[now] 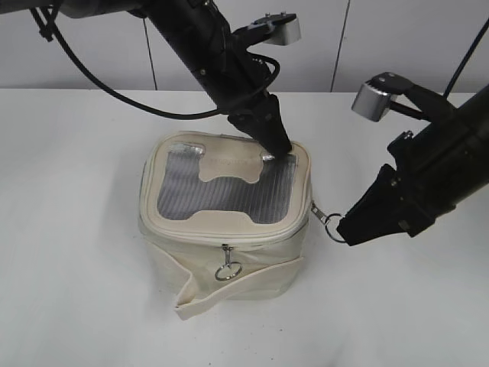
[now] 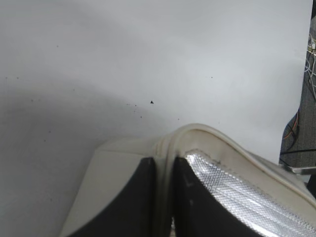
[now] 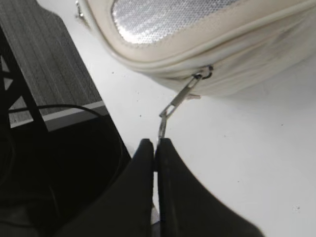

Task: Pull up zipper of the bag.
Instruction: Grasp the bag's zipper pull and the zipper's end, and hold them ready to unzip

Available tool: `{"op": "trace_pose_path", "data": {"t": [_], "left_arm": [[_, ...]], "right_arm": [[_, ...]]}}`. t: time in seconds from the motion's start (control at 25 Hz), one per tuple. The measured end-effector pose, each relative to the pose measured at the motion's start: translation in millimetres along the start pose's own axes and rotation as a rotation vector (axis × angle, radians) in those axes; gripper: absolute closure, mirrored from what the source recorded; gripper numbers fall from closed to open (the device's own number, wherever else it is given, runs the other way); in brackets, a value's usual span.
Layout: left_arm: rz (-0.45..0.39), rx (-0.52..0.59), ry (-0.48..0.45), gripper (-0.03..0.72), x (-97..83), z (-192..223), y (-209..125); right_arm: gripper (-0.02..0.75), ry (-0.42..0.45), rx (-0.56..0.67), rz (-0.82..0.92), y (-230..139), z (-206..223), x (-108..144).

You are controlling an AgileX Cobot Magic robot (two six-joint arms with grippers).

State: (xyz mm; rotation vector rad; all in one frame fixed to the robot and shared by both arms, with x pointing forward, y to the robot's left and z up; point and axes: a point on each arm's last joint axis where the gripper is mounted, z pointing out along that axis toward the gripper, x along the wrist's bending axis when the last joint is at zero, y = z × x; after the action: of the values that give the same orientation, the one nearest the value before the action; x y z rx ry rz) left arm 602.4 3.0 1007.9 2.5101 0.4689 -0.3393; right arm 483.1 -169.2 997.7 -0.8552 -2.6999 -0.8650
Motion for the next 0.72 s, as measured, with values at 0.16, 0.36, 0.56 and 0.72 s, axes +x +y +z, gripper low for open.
{"op": "trace_pose_path", "data": {"t": [0.16,0.36,0.56,0.72], "left_arm": [[0.0,0.0,-0.002,0.613,-0.2,0,0],[-0.002,0.001,-0.003,0.613,-0.4,0,0],[-0.001,0.005,-0.005,0.614,-1.4,-1,0],[-0.003,0.008,-0.005,0.614,-1.9,-2,0]], "right_arm": [[0.733,0.013,0.07,-0.024,1,7,15],[0.733,0.061,0.101,-0.093,8,22,41],[0.733,0.063,0.061,-0.195,22,41,74],[0.733,0.042,-0.001,-0.257,35,55,93]]}}
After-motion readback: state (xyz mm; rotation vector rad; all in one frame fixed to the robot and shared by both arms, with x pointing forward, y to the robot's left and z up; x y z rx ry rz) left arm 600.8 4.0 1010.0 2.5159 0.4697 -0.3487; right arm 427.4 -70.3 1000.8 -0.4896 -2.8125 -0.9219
